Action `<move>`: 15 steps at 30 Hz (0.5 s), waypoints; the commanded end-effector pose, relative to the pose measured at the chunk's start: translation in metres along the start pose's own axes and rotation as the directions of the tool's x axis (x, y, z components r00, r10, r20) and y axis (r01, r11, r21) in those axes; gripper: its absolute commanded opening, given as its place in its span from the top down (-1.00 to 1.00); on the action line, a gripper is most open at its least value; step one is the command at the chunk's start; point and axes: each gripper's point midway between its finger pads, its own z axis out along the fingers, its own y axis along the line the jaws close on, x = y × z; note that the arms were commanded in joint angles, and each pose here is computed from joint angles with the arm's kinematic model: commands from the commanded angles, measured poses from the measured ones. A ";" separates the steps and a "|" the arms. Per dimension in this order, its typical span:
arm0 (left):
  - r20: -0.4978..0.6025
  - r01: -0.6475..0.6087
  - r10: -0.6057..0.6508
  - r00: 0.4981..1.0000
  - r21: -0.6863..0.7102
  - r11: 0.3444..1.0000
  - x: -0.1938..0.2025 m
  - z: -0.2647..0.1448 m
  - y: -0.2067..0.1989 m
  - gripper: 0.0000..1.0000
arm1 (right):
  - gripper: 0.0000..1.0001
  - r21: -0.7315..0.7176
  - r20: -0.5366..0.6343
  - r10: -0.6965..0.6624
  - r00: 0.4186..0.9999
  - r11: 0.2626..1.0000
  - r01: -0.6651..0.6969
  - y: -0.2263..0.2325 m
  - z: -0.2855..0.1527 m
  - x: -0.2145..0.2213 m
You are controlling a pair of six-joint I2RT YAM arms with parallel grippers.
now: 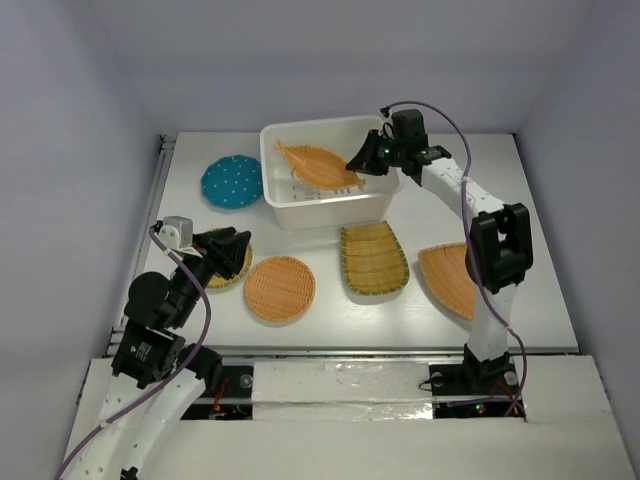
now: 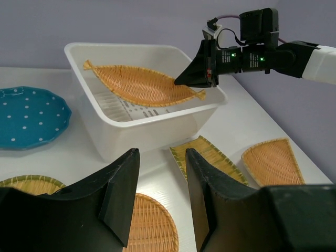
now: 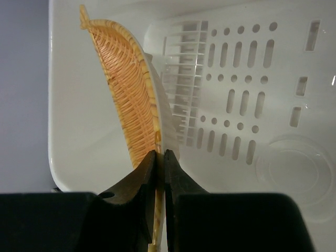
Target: Place the plates into the plastic bin on the countertop
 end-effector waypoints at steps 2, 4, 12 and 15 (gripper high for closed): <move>0.047 -0.008 0.007 0.999 0.020 1.000 -0.017 0.002 -0.006 0.25 | 0.94 -0.027 0.060 -0.048 0.997 0.998 0.049 0.015 -0.003 -0.021; 0.046 -0.008 0.007 0.999 0.019 1.000 -0.016 0.002 -0.005 0.25 | 0.44 -0.029 0.067 -0.043 0.997 0.999 0.045 0.016 -0.002 -0.023; 0.048 -0.007 0.006 0.999 0.022 1.000 -0.016 0.001 -0.006 0.25 | -0.37 -0.052 0.151 -0.057 0.987 0.997 0.065 0.042 -0.021 -0.052; 0.053 -0.007 0.006 0.999 0.025 1.000 -0.017 0.000 -0.007 0.25 | -0.30 -0.032 0.256 -0.067 0.964 0.996 0.078 0.054 -0.048 -0.069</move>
